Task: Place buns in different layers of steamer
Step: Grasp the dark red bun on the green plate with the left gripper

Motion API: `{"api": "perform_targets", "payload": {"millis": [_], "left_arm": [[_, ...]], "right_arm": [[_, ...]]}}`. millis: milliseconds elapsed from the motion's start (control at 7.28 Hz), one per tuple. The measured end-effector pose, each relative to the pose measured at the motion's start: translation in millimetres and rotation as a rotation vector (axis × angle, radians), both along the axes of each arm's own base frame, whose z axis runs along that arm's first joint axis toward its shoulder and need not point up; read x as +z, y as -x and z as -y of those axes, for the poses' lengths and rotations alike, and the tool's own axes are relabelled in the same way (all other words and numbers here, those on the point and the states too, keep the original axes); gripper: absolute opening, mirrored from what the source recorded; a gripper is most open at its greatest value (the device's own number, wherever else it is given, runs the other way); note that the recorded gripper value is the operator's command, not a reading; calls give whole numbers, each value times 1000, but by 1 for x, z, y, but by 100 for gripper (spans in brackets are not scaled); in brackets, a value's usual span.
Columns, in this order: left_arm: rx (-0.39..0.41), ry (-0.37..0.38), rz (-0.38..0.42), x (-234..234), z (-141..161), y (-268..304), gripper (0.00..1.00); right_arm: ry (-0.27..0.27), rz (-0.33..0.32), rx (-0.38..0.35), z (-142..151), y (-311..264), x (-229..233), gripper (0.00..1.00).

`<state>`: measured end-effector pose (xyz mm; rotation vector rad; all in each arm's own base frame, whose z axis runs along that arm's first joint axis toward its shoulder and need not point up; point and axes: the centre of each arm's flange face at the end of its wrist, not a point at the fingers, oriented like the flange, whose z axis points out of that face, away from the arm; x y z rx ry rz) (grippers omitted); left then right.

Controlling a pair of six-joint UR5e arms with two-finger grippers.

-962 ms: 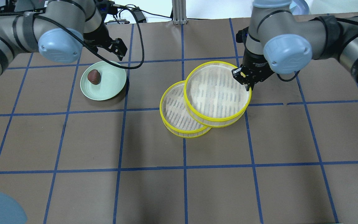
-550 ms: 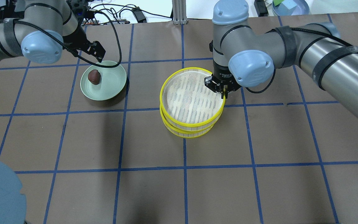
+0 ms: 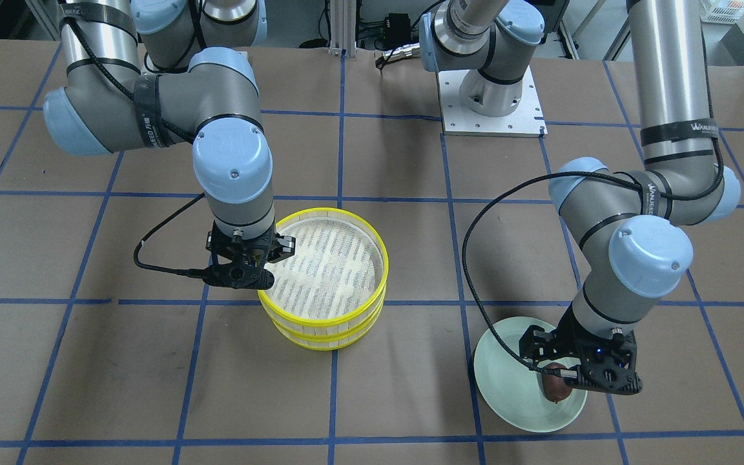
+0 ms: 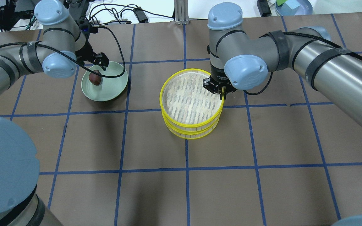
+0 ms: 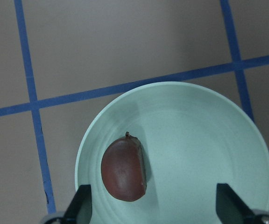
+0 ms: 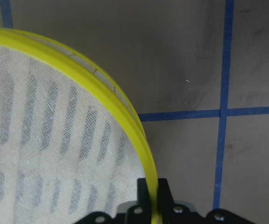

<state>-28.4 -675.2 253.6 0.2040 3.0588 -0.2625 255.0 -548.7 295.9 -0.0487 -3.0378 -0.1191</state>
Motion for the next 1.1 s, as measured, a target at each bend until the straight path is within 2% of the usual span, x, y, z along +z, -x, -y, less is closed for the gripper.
{"api": "perform_targets", "payload": {"millis": [412, 1099], "left_arm": [[116, -18, -62, -28, 7, -18, 96], [148, -40, -148, -52, 11, -28, 93]], "right_arm": [[-13, -5, -15, 3, -1, -11, 0], [-13, -1, -41, 3, -2, -12, 0]]}}
